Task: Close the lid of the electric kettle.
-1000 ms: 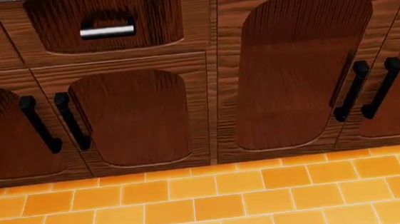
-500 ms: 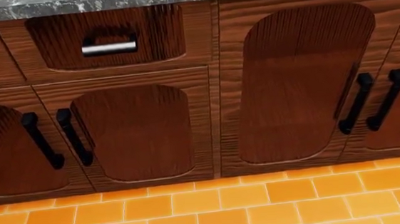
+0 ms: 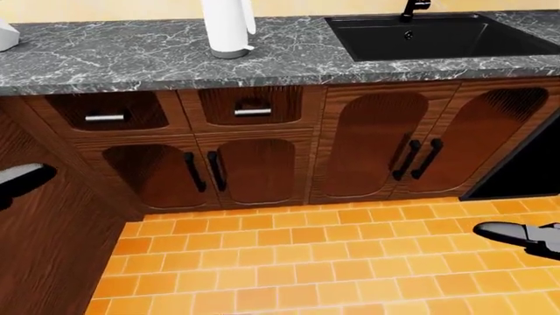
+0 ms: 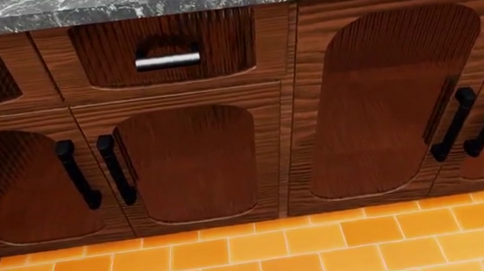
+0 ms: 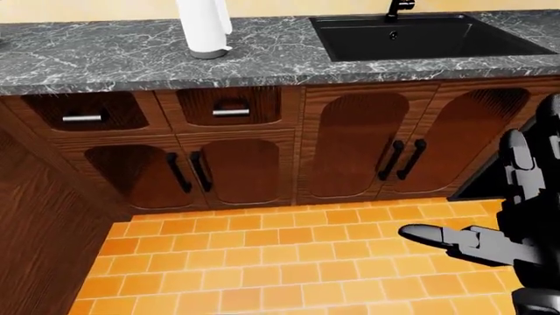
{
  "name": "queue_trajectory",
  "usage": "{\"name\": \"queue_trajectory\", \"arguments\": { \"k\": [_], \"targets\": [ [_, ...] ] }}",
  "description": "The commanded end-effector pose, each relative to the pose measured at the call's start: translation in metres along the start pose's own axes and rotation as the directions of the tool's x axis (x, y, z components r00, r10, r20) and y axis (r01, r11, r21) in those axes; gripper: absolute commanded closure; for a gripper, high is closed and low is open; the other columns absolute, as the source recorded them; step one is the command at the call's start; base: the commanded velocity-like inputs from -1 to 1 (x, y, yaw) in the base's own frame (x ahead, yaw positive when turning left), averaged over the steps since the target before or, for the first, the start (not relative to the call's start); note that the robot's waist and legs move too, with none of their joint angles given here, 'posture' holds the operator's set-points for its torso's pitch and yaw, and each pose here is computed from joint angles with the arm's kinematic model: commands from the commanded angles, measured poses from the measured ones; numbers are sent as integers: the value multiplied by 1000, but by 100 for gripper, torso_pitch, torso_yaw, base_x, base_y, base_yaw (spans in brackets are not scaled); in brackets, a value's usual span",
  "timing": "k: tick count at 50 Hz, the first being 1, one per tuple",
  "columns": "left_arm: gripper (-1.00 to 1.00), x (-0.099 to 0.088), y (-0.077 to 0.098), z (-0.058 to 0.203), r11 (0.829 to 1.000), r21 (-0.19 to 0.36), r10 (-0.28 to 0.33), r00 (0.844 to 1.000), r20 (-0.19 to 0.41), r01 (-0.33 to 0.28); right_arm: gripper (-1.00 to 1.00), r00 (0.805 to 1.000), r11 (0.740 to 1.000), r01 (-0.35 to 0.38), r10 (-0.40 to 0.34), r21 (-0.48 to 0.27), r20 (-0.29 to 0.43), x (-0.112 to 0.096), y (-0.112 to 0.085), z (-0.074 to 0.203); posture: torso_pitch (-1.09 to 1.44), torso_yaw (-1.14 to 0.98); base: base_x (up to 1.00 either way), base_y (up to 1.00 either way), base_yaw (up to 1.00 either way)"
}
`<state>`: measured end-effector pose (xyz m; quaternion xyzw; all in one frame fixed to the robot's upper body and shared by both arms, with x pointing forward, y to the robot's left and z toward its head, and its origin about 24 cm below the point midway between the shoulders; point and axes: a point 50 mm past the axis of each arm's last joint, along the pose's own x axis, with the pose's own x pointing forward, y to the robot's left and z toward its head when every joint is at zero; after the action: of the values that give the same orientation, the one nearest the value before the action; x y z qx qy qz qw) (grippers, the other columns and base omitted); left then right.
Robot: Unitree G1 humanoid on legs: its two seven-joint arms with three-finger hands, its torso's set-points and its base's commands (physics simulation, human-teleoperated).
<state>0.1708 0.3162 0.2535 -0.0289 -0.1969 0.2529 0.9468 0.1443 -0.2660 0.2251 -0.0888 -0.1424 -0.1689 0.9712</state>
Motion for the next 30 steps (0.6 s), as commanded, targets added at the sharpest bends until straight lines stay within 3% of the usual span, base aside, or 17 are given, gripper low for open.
{"name": "queue_trajectory", "arguments": {
  "k": [1, 30],
  "targets": [
    [-100, 0, -1, 15, 1000, 15, -7, 997, 78, 6, -100, 998, 1000, 3, -2, -21, 64, -1, 0, 10, 0, 0, 0, 27, 0],
    [-100, 0, -1, 13, 1000, 20, -5, 997, 76, 4, -100, 998, 1000, 7, -6, -22, 65, -1, 0, 10, 0, 0, 0, 28, 0]
  ]
}}
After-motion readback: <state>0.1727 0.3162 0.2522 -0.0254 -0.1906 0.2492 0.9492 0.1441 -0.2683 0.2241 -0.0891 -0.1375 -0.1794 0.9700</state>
